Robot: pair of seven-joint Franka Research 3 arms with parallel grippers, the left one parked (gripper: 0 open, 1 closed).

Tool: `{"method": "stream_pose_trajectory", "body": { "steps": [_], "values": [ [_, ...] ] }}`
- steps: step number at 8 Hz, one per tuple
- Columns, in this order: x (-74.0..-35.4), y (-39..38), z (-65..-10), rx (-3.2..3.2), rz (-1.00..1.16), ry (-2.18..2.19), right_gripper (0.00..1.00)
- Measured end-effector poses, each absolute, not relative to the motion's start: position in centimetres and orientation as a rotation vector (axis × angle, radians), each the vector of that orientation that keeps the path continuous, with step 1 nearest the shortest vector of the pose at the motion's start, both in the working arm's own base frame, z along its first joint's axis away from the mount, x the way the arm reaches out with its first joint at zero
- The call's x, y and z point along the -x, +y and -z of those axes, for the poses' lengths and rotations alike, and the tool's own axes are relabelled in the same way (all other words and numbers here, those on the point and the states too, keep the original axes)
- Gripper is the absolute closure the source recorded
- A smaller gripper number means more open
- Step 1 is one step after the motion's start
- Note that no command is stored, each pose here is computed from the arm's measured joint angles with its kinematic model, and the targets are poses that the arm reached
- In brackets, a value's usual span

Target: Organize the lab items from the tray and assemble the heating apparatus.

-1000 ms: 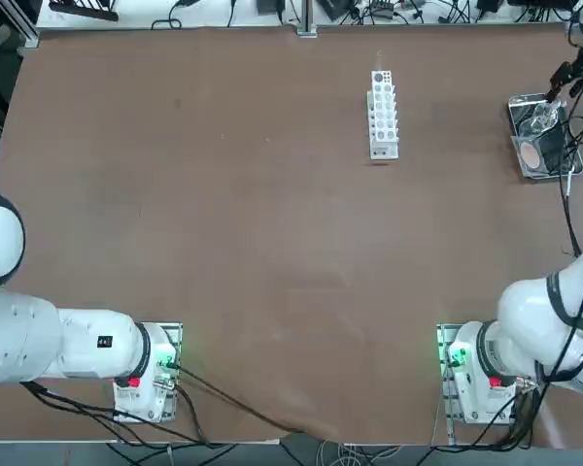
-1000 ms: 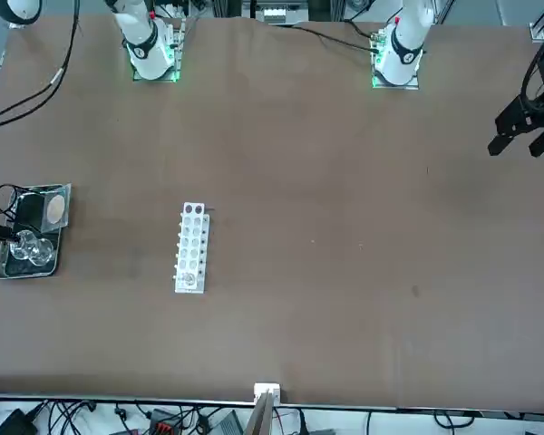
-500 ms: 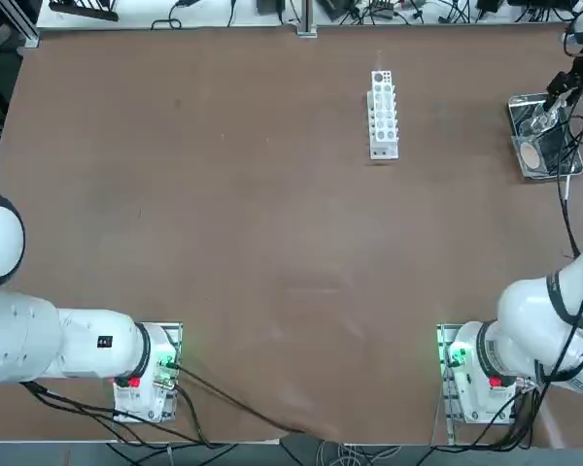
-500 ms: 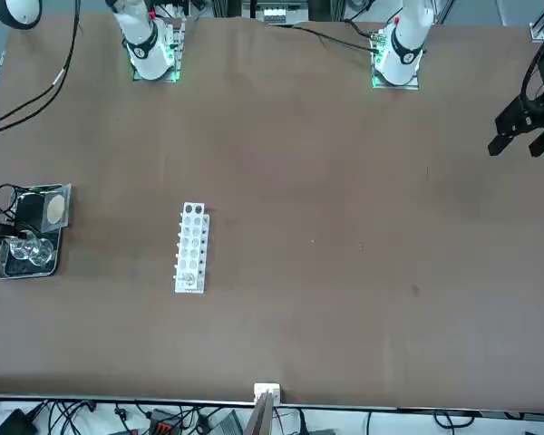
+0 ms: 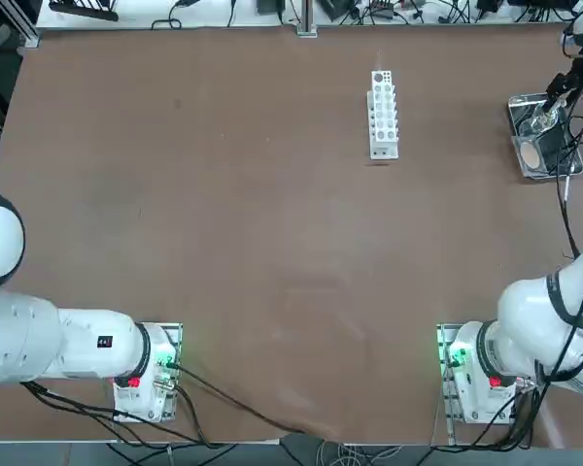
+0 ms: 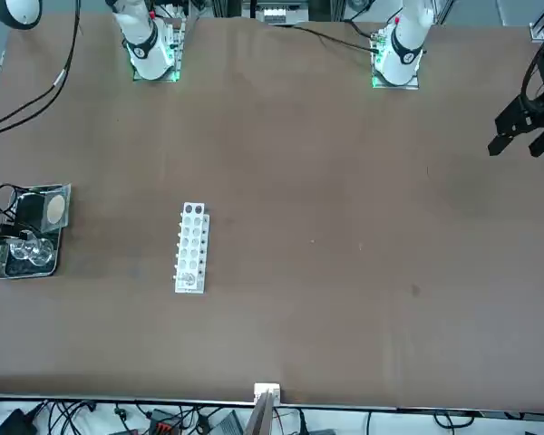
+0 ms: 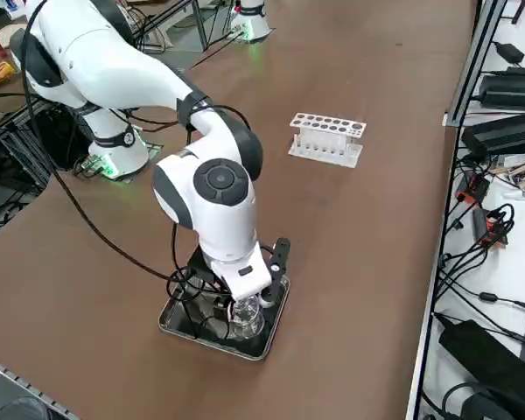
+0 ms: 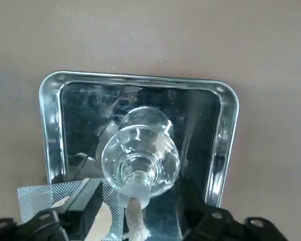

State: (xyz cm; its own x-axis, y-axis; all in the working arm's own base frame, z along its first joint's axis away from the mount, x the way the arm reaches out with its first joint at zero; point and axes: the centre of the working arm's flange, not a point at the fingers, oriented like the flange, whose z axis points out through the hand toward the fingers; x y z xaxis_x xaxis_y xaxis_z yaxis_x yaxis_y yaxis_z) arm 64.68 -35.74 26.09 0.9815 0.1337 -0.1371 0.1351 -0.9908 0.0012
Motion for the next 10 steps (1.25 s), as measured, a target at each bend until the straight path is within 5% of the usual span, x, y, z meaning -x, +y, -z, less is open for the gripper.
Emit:
{"method": "stream_pose_trajectory", "body": {
  "steps": [6, 10],
  "values": [
    [-64.60, -35.67, -25.79, -3.118, 0.221, 0.225, 0.51],
    [-64.61, -35.68, -25.80, -3.117, 0.219, 0.227, 0.61]
  ]
}}
